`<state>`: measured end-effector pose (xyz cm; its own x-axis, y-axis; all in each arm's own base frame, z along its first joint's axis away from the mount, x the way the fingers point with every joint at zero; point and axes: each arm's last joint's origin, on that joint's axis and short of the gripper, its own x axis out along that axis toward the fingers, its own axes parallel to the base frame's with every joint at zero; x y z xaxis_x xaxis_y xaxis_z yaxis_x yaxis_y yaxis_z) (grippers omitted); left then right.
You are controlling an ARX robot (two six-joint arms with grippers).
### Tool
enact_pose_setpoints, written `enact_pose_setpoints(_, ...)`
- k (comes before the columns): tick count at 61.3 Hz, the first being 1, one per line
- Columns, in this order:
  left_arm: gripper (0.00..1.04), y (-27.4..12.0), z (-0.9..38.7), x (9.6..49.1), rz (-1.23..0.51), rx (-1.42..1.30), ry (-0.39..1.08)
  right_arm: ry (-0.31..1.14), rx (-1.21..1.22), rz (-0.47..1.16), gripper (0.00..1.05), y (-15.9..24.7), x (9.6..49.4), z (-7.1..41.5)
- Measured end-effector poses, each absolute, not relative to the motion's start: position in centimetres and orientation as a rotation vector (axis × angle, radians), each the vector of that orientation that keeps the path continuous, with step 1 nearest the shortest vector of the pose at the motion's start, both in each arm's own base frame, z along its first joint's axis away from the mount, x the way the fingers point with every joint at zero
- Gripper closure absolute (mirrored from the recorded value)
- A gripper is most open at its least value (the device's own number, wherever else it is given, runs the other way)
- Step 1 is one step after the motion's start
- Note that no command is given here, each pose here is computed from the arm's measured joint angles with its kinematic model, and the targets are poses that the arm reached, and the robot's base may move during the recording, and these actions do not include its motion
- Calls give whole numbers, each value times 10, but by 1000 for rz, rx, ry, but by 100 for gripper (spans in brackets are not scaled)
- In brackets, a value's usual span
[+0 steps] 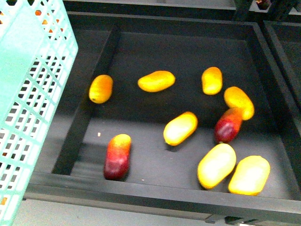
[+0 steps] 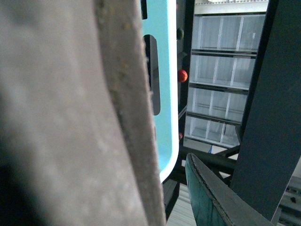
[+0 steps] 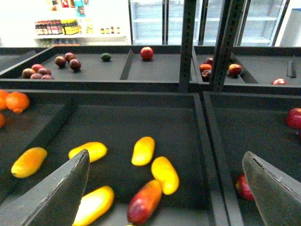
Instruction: Pick mango and avocado into basket
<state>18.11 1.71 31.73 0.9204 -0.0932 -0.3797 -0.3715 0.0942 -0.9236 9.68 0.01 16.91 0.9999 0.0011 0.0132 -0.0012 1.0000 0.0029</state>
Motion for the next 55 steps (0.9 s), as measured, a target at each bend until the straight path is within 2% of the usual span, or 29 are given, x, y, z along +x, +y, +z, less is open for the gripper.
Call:
enact_pose_setpoints(47, 76, 19, 317, 181, 238, -1450, 363, -12, 3, 4, 9, 0, 97, 169)
enact_pose_setpoints(49, 76, 19, 317, 181, 214, -1439, 407, -12, 3, 3, 9, 0, 97, 169)
enact_pose_setpoints(51, 76, 18, 318, 183, 172, -1384, 523, -12, 3, 3, 9, 0, 97, 169)
enact_pose_setpoints(55, 76, 10, 316, 193, 6, -1258, 665, -12, 3, -1, 9, 0, 97, 169)
